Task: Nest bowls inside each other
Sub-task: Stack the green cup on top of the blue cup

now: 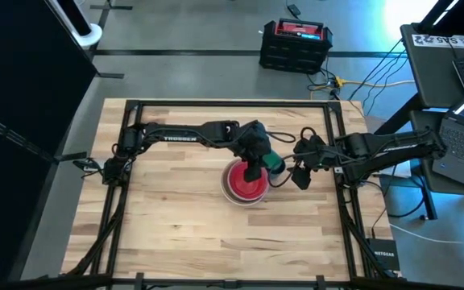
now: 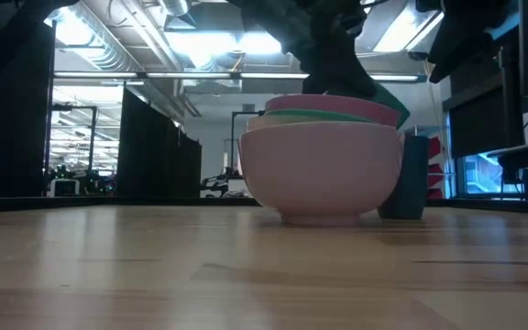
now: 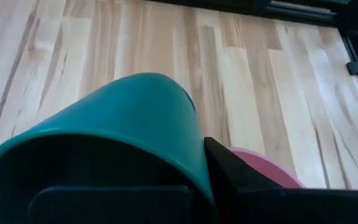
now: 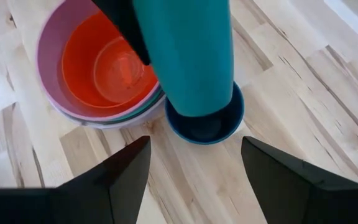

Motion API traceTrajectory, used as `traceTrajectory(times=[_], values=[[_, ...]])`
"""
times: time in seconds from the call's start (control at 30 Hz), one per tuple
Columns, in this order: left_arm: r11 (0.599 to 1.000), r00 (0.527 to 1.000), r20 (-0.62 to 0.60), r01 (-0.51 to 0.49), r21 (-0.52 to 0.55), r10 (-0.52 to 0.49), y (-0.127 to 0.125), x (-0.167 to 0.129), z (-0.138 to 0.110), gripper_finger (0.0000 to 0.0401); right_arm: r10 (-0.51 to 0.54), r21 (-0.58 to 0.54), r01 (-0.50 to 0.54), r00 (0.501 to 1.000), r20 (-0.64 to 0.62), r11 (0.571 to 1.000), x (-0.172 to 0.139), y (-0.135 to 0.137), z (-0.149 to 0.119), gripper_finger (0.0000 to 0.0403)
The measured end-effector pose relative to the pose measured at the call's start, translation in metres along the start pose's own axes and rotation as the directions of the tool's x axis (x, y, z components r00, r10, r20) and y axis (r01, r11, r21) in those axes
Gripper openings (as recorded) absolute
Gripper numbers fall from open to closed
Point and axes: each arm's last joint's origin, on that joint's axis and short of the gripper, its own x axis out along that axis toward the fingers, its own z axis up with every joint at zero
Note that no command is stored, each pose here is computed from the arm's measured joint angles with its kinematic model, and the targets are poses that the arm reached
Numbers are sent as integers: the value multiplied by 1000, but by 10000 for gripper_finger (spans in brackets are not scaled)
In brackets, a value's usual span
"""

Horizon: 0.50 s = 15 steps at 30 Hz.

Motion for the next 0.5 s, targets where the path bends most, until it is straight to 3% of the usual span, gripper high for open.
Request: traceTrajectory(times=[0.3,0.5], values=[[1000,1000,-15,-2,15,2,1,0,-2,0,-1,-1,1,1000,1,1000,0,0,0,237],[1000,1000,-25,-3,13,3,2,-1,-2,31,-3,-1,3,1000,2,1000,0,0,0,237]])
